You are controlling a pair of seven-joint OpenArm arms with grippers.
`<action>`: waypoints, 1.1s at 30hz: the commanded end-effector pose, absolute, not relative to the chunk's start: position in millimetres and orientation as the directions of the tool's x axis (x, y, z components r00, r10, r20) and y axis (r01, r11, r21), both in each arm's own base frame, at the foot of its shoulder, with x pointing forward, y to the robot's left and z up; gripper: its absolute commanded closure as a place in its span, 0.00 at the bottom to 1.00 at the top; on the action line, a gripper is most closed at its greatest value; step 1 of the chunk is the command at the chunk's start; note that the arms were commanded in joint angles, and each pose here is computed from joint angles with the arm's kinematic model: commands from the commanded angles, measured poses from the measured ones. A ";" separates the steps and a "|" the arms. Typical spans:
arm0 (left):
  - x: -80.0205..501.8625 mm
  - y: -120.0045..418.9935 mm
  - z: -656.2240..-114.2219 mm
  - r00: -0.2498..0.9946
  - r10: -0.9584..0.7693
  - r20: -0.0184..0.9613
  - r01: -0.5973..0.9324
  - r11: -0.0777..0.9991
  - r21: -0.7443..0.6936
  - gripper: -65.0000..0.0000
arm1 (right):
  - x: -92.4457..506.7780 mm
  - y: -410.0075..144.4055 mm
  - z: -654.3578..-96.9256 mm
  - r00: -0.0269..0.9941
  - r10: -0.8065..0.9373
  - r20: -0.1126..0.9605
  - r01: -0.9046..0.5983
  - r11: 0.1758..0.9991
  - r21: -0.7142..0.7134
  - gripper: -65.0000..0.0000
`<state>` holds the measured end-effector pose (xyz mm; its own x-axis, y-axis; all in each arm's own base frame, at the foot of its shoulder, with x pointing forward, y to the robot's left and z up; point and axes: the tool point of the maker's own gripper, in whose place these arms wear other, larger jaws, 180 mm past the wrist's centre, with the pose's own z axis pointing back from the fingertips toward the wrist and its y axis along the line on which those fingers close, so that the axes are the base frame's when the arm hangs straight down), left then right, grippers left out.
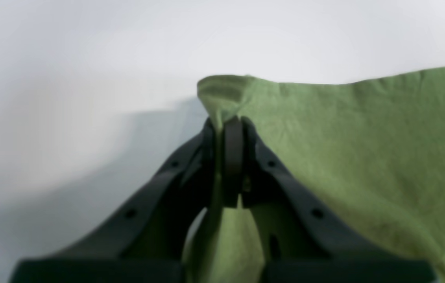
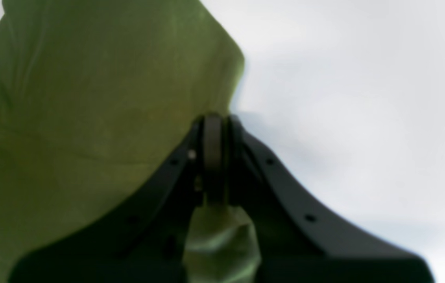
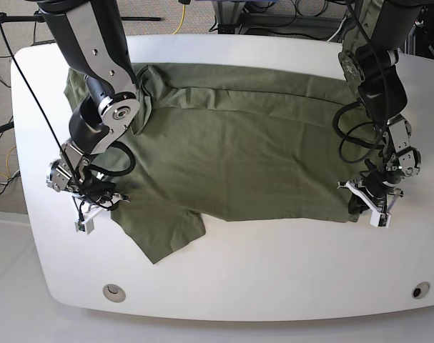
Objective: Fold the T-shirt properly
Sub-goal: 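Lift both edges and fold the hem half over toward the collar strip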
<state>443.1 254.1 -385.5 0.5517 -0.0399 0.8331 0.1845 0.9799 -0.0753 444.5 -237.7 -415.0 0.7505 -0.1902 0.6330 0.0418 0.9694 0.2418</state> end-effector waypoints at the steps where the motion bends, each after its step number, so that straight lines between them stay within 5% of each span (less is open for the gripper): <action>1: 462.0 262.2 -354.5 0.477 -0.038 0.878 0.180 0.982 -0.056 0.97 | 469.1 -245.3 -377.1 0.670 -0.189 0.717 0.043 0.975 0.217 1.00; 18: 477.3 279.3 -325.8 0.431 -0.055 0.900 0.166 0.986 -0.019 0.97 | 474.3 -238.3 -332.1 0.625 -0.006 0.781 -0.010 1.000 0.015 1.00; 33: 473.4 307.2 -319.4 0.469 -0.086 0.879 0.138 0.990 0.024 0.97 | 431.3 -278.1 -322.9 0.648 0.024 0.761 0.094 0.989 -0.111 1.00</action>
